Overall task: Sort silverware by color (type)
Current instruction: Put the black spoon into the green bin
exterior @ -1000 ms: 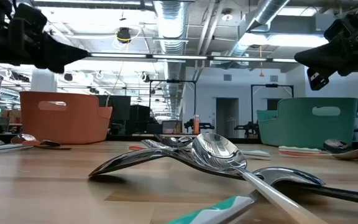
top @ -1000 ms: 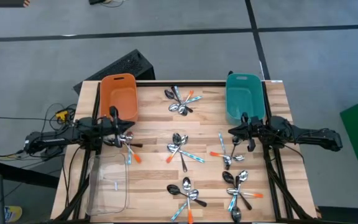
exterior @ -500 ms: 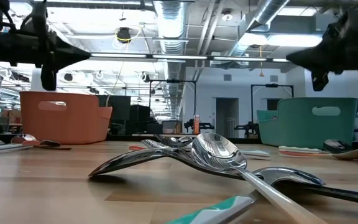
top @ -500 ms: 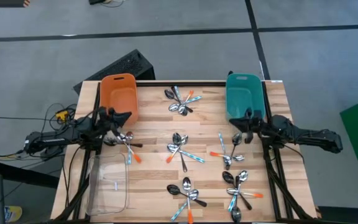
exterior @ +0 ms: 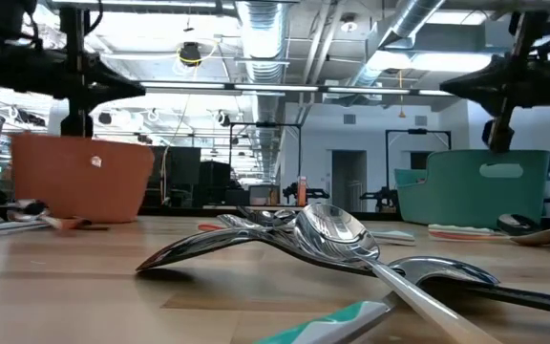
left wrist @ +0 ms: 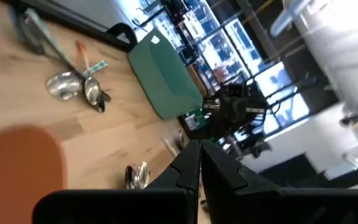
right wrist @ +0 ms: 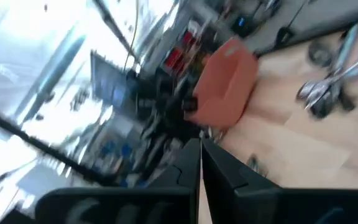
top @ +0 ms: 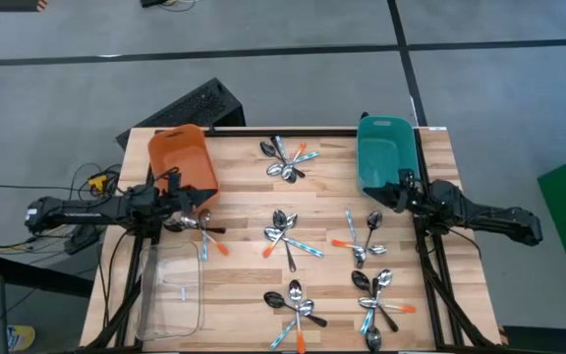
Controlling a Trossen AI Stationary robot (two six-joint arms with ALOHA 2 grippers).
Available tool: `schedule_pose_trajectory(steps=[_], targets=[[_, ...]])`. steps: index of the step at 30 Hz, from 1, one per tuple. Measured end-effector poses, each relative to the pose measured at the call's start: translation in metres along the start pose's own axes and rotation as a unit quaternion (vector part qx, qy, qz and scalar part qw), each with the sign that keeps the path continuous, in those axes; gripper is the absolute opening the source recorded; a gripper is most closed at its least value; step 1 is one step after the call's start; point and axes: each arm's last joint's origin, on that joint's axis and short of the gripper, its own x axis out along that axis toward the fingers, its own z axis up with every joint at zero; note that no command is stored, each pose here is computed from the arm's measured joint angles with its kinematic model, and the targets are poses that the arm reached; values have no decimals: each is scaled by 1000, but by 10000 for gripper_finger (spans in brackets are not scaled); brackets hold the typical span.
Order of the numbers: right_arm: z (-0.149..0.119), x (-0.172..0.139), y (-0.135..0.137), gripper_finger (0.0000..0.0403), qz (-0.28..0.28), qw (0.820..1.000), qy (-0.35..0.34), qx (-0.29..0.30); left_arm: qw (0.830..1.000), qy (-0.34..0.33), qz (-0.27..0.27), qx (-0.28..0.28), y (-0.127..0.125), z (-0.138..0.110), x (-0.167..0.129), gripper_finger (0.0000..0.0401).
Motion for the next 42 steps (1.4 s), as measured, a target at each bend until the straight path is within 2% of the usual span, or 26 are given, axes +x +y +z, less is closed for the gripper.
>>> schedule_pose_trajectory(steps=[2, 6, 11, 18, 21, 24, 29, 31, 34, 37, 39, 42], targets=[[3, -1, 8, 40, -9, 1000, 16, -6, 999, 4, 5, 34, -7, 3, 3, 2], [17, -5, 27, 40, -76, 996, 11, -51, 995, -1, -6, 103, -26, 15, 6, 2], [41, 0, 60, 40, -137, 986, -10, -92, 991, 18, 11, 129, -47, 30, 1, 2], [54, 33, 93, 40, -183, 976, 15, -116, 971, 127, -10, 202, -72, 41, -4, 2], [52, 48, 102, 40, -197, 972, 46, -122, 952, 220, -10, 214, -70, 30, 3, 2], [46, 60, 107, 40, -224, 961, 101, -128, 924, 318, 10, 211, -64, 9, 12, 2], [22, 71, 112, 40, -259, 935, 200, -137, 876, 418, 41, 239, -58, -23, 22, 2], [8, 71, 110, 40, -263, 917, 261, -146, 853, 450, 76, 253, -51, -32, 22, 2], [-9, 67, 104, 40, -313, 891, 311, -112, 824, 480, 149, 264, -40, -38, 18, 2], [-20, 65, 100, 40, -361, 871, 324, -70, 807, 485, 203, 269, -32, -36, 12, 2], [-25, 64, 98, 40, -385, 862, 326, -46, 802, 477, 228, 278, -30, -33, 7, 2], [-30, 63, 94, 40, -423, 848, 319, -22, 804, 451, 266, 283, -26, -25, 0, 2]])
